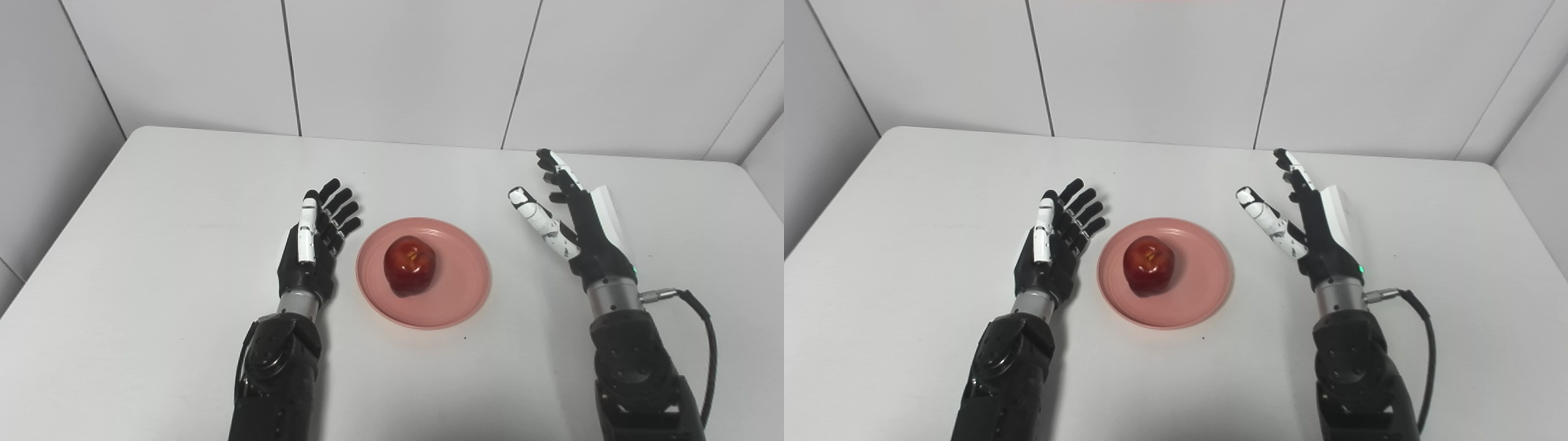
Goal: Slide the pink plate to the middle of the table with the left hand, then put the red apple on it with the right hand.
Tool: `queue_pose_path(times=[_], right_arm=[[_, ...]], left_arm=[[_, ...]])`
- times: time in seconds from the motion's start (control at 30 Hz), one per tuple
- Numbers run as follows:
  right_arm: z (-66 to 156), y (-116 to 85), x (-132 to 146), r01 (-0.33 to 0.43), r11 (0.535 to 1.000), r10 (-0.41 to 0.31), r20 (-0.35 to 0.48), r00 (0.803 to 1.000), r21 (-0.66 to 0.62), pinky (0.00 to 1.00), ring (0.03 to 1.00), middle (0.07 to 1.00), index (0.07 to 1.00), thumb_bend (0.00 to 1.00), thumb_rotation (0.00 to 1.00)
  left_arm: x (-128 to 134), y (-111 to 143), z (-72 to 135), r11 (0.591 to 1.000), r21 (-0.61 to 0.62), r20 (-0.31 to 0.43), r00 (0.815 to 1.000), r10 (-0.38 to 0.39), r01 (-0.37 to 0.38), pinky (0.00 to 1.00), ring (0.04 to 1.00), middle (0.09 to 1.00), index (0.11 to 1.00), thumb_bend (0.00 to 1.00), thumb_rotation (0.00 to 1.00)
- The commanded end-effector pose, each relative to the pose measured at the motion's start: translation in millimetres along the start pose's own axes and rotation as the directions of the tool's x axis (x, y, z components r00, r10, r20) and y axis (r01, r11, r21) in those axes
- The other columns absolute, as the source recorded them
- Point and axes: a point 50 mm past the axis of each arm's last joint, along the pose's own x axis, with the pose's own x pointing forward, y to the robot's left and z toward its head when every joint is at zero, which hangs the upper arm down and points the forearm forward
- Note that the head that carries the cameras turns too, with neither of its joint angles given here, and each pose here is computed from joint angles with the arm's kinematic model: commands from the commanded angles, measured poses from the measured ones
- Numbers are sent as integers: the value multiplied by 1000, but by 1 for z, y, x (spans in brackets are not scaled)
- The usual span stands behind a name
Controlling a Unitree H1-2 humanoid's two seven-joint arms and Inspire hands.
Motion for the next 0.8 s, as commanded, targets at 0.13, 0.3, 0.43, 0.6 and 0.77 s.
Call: queue_pose_path(times=[0.13, 0.3, 0.43, 0.6, 0.77], right_arm=[[-2, 5, -1, 47, 989, -58, 70, 996, 139, 810, 839, 869, 887, 698, 1000], [-19, 16, -4, 30, 971, -36, 19, 999, 238, 811, 870, 904, 914, 588, 1000], [-29, 23, -2, 25, 952, -21, -16, 1000, 305, 812, 872, 903, 909, 413, 1000], [-35, 31, 3, 28, 907, -6, -52, 999, 420, 819, 864, 897, 903, 280, 1000], [-39, 35, 5, 14, 888, 13, -56, 998, 460, 882, 894, 924, 929, 206, 1000]], left_arm=[[1, 8, 2, 1000, -1, -20, 1000, -2, 2, 838, 852, 864, 840, 353, 1000], [0, 11, 2, 1000, -3, -24, 1000, 7, -7, 838, 849, 860, 838, 350, 1000], [0, 14, 2, 1000, -1, -25, 1000, 7, -7, 846, 853, 864, 842, 346, 1000], [0, 18, 2, 1000, 10, -22, 1000, 5, -5, 854, 858, 868, 846, 345, 1000], [-1, 18, 3, 1000, 11, -18, 1000, -4, 4, 867, 867, 876, 852, 348, 1000]])
